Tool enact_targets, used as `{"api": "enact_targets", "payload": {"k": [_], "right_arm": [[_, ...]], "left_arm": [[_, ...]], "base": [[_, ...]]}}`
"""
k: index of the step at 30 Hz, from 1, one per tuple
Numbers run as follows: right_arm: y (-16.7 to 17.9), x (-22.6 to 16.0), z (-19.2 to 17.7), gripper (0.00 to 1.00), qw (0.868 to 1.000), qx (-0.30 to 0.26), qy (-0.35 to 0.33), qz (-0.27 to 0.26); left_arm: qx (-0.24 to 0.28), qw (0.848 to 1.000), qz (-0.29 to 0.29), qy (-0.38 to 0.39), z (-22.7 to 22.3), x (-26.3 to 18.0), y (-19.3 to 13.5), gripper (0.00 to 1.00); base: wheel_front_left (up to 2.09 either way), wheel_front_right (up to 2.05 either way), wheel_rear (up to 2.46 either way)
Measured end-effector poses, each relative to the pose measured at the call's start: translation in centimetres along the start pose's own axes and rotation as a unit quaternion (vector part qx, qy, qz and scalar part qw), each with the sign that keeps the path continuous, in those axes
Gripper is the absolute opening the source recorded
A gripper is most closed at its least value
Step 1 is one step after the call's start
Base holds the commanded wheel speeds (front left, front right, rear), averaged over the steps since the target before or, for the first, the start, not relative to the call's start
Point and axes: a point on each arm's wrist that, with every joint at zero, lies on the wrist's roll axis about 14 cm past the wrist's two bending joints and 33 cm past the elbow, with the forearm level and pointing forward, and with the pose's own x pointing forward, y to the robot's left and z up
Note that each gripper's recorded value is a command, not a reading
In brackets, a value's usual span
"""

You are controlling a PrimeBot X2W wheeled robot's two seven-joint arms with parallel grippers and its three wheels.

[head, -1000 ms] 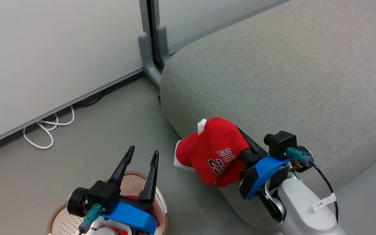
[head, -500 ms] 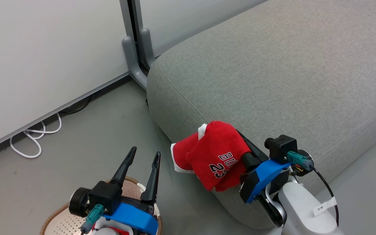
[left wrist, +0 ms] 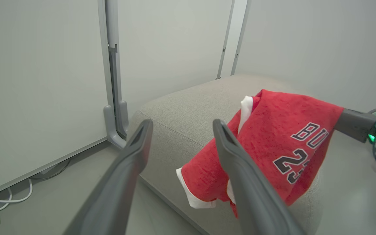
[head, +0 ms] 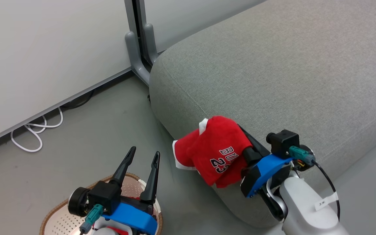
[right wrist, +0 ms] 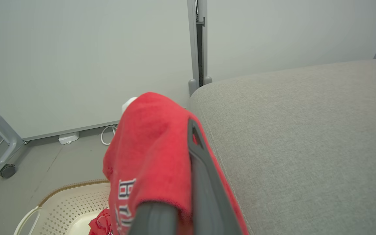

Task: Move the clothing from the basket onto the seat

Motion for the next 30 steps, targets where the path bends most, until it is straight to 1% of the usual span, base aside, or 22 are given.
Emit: {"api": "enact_targets", "payload": {"k": [5, 14, 20, 23, 26, 30], "right_arm": [[-0.7, 1.8, 2.0, 0.00, 1.000, -0.017, -0.016, -0.003], [-4.7, 6.8, 7.9, 0.00, 0.996, -0.067, -0.055, -0.035], [-10.3, 10.1, 12.0, 0.00, 0.986, -0.129, -0.059, -0.083], [-13.1, 11.5, 13.4, 0.00, 0.982, -0.131, -0.067, -0.115], [-15.4, 12.6, 13.8, 0.00, 0.978, -0.137, -0.069, -0.142], [-18.1, 13.5, 11.6, 0.00, 0.975, -0.126, -0.054, -0.176]], "left_arm": [[-0.003, 1.000, 0.001, 0.001, -0.3, 0.3, 0.6, 1.00], [0.001, 1.000, -0.005, -0.005, -0.8, 1.8, 2.8, 1.00], [0.002, 1.000, -0.012, -0.011, -1.7, 3.2, 5.0, 1.00], [0.000, 1.000, -0.011, -0.009, -2.8, 3.7, 6.4, 1.00], [-0.003, 1.000, -0.009, -0.008, -3.8, 4.1, 7.7, 1.00], [-0.007, 1.000, -0.003, -0.006, -5.2, 4.2, 9.3, 1.00]], "base": [[0.00, 0.00, 0.00], [0.00, 0.00, 0.00], [0.00, 0.00, 0.00], [0.00, 0.00, 0.00], [0.00, 0.00, 0.00], [0.00, 0.00, 0.00]]}}
